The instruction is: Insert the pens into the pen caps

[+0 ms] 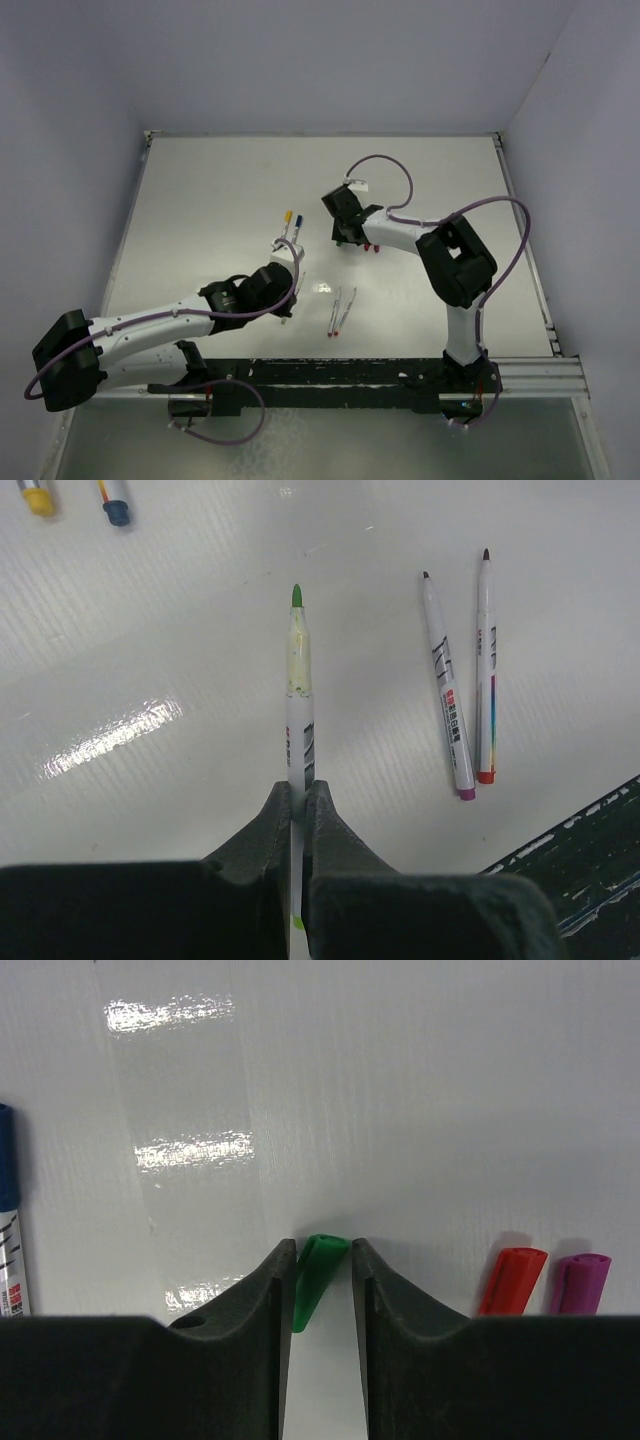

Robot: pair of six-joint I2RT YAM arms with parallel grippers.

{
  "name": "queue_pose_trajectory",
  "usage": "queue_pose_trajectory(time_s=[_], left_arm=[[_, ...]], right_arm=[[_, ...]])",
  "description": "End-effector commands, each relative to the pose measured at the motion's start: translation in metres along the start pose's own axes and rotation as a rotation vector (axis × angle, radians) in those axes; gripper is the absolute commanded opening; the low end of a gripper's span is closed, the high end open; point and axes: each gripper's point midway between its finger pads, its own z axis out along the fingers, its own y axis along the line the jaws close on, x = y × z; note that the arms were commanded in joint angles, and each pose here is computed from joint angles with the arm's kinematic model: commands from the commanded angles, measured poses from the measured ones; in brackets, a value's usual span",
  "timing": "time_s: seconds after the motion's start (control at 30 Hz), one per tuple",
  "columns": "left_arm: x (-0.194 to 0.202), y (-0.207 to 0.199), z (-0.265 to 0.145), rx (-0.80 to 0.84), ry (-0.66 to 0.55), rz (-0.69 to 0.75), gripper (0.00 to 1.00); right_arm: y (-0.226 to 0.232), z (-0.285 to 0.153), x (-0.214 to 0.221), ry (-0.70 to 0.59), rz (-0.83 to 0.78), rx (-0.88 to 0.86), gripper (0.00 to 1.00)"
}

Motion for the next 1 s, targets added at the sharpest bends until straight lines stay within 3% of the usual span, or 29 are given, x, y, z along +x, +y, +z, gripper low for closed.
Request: queue_pose_trajectory(time_s=[0.0,0.4,0.57,0.67,0.97], left_arm=[[-0.009,-0.004,0.001,0.007,-0.042,-0.009,0.0],[-0.009,-0.005,0.003,0.005,-0.04,-0.016,0.0],[-0.007,-0.004,0.003,0.006,-0.034,-0.02,0.0],[-0.007,-0.003,0.002,0.003,-0.036,-0.023,0.0],[-0.005,-0.008,0.009,0.021,-0.03,-0.021,0.0]], right_arm=[[-0.006,-0.004,0.009,0.018,-0.025,0.057,0.31],[-0.011,-0.007,0.029,0.046,-0.058,0.09,0.32],[-0.01,-0.004,0.035,0.073,-0.06,0.091,0.21],[-0.011,-0.004,0.037,0.081,-0.066,0.098,0.0],[0.0,-0.019,0.026,0.046,-0.077,-0.007,0.0]])
